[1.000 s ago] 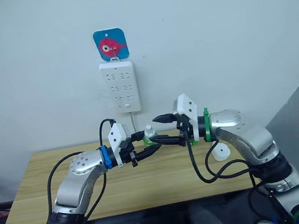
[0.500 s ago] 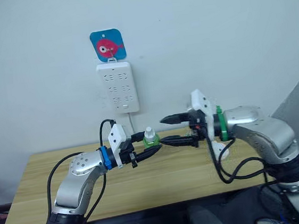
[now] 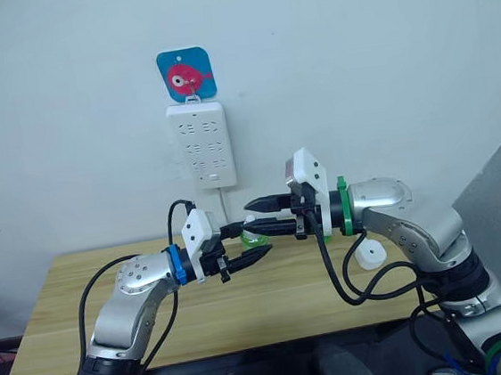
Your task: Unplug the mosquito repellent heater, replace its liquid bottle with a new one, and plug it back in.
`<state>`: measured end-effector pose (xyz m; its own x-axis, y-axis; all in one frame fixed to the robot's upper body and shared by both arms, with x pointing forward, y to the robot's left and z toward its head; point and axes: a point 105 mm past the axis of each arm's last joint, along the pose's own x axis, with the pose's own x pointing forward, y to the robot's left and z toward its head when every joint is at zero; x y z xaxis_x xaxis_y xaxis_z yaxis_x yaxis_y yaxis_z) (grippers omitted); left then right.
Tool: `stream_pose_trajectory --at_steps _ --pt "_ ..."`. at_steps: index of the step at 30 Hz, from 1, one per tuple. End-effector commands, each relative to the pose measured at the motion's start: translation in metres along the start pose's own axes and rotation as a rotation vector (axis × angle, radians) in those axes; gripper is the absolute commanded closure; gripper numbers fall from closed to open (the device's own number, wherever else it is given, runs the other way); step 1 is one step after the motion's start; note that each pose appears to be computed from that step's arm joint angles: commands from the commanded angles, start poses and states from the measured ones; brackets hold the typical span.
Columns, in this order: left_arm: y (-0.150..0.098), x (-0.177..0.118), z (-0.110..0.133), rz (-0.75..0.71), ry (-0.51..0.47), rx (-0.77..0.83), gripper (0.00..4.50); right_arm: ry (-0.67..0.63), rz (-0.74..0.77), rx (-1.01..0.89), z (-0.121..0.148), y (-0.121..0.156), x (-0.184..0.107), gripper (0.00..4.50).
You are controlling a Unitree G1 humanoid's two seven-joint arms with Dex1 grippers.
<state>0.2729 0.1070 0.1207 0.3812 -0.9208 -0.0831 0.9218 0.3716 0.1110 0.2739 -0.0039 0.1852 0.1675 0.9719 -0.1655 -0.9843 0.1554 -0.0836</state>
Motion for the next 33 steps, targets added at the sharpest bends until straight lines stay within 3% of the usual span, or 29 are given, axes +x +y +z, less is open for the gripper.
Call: stream_pose_trajectory --at_steps 1,3,14,19,23,33 --pt "0.0 0.0 0.013 -0.008 -0.026 0.061 2.19 -0.01 0.021 -0.056 0.009 0.002 0.0 3.93" --pt "0.0 0.0 0.012 -0.008 -0.026 0.061 2.19 -0.013 0.027 -0.065 0.009 0.002 0.0 4.23" --pt "-0.002 -0.003 0.005 0.001 -0.003 0.038 2.19 -0.149 0.036 -0.112 0.048 0.003 -0.012 4.23" --pt "0.003 -0.011 -0.005 0.054 0.023 0.015 2.19 -0.16 -0.076 -0.125 0.054 -0.009 -0.037 4.23" --pt "0.006 -0.03 -0.022 0.108 0.081 -0.009 2.19 -0.091 -0.248 -0.104 0.017 -0.021 -0.048 4.23" --pt "-0.004 -0.057 -0.04 0.126 0.173 -0.022 2.19 0.044 -0.529 -0.102 -0.094 -0.054 -0.026 4.23"
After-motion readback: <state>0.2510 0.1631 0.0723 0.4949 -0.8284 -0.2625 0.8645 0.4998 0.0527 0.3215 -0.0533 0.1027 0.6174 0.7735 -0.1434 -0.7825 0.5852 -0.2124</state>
